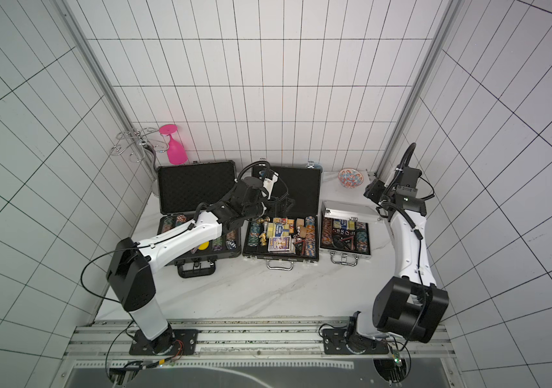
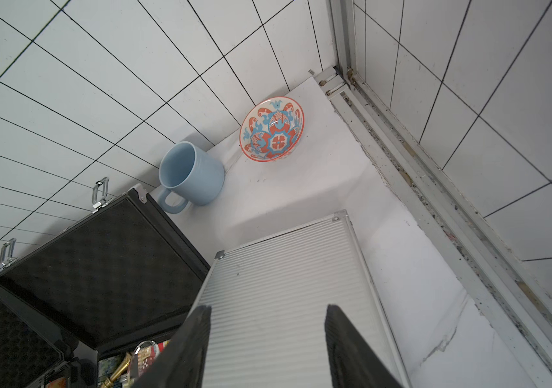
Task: Close the poker set cases
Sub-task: Close the lid of the poker set case.
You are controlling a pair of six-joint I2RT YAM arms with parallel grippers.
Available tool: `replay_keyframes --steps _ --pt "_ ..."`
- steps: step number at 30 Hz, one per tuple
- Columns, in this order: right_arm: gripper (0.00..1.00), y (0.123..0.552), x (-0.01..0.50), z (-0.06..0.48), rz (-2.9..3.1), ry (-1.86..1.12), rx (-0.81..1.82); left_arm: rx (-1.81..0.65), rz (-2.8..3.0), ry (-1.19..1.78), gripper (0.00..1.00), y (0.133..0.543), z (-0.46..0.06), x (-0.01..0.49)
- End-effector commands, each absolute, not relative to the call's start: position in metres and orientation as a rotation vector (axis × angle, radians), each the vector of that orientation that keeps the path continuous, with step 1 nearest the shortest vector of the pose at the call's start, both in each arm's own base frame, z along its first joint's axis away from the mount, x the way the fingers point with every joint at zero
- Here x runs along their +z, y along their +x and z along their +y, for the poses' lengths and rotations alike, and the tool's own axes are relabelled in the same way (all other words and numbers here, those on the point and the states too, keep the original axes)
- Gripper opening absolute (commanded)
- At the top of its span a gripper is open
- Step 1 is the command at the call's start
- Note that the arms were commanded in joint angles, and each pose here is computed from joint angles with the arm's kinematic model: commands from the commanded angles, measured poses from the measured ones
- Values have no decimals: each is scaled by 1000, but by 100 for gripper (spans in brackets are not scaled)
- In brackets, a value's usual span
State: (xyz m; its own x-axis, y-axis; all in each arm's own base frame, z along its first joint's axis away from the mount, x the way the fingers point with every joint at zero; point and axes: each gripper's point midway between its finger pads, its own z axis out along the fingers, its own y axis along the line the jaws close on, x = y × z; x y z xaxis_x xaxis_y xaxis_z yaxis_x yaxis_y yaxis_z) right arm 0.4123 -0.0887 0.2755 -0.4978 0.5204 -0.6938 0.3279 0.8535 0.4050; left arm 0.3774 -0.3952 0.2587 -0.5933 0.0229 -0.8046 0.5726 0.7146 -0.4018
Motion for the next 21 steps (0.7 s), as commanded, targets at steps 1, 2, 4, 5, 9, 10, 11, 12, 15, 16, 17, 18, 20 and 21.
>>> replay_keyframes --steps 1,2,4,5,9,10,11,12,15,16,17,18,20,21 --pt "57 395 254 -80 2210 618 280 -963 2082 506 92 363 -432 257" --pt "57 393 254 -78 2216 611 270 -998 2094 512 92 361 -438 252" --pt "58 381 255 -74 2231 597 214 -1030 2133 526 91 360 -447 238" --pt "59 375 257 -73 2230 595 204 -1023 2145 526 91 360 -448 233" --pt "58 364 259 -69 2246 570 197 -987 2173 528 91 364 -445 217" --pt "58 362 259 -69 2253 568 194 -977 2178 534 90 364 -443 216" --pt "58 361 259 -68 2259 561 189 -965 2181 542 90 363 -442 215" --pt "58 359 260 -66 2262 551 183 -949 2179 544 90 364 -439 216" --pt "58 358 272 -63 2237 515 173 -903 2175 567 90 361 -431 218" --pt "58 359 280 -64 2224 509 167 -887 2177 569 90 361 -427 218" --pt "59 360 289 -64 2212 496 161 -878 2181 567 90 361 -423 218" --pt "60 362 300 -66 2195 483 149 -875 2182 558 90 362 -418 220" --pt "60 364 315 -72 2174 477 117 -866 2179 544 90 363 -408 222" --pt "60 364 320 -75 2164 477 107 -863 2178 535 90 365 -403 224"
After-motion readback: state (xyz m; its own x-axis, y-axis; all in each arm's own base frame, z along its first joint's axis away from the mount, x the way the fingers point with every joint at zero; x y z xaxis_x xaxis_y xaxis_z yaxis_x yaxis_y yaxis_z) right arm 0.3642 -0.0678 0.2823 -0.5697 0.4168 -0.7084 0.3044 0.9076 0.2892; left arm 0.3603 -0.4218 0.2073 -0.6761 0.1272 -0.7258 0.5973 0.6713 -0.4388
